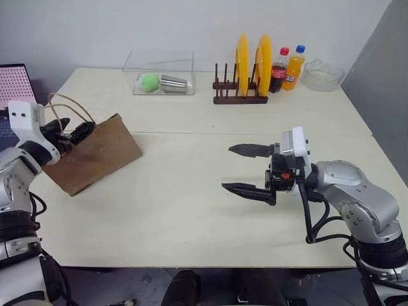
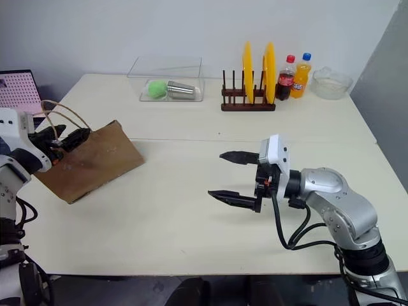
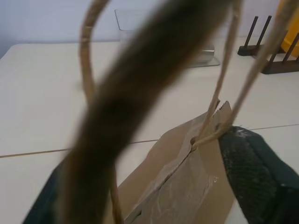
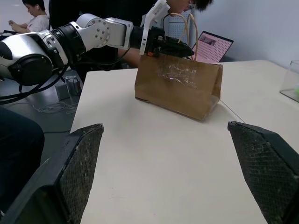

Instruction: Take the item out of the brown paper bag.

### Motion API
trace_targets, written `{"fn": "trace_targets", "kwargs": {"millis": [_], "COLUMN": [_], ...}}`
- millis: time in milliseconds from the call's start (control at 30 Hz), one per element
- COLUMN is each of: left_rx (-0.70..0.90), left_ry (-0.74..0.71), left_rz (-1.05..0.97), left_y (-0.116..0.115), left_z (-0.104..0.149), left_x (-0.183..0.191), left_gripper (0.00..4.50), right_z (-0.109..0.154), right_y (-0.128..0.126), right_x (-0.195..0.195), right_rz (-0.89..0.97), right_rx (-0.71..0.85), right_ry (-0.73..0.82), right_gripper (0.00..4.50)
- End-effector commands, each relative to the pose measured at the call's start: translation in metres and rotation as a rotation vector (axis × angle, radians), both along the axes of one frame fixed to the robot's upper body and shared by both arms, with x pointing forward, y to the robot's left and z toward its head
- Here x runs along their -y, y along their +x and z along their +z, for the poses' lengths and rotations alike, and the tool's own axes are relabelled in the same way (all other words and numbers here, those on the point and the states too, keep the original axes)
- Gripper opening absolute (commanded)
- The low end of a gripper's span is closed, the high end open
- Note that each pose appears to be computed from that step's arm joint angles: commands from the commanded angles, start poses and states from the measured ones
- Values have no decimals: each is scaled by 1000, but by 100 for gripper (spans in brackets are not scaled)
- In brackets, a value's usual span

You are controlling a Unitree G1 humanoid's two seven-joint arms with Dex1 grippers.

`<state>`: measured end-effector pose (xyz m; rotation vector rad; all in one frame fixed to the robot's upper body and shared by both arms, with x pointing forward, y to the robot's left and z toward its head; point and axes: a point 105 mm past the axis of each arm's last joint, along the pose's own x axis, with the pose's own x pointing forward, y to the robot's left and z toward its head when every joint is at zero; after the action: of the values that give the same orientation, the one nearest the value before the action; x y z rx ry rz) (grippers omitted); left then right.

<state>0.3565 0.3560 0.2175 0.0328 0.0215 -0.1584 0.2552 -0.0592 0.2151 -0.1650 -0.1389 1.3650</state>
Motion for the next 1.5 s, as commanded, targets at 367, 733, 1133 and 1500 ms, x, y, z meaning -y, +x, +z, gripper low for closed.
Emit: {"fn": "trace_targets", "kwargs": {"millis": [367,733,1133,1500], "left_rx": [148,170,161,129], "left_ry": [15,43,116,279], "left_rz": [-119,-437,-847,-1018], "left_y": [-2,6,42,65], "left_z": [50,69,77,67], "left_x": [30,117,224,276], "left_gripper": [3,3,3,3], "right_z": [9,3,-17,-26], "right_y": [-3,2,-5,-20], "right_x": [2,15,47,52], "right_rz": [-5,-104,-334,-458], "right_rx": [56,55,10,-55], "right_ry": [3,-18,-74,-79], "right_gripper": [450,450,450,450]}}
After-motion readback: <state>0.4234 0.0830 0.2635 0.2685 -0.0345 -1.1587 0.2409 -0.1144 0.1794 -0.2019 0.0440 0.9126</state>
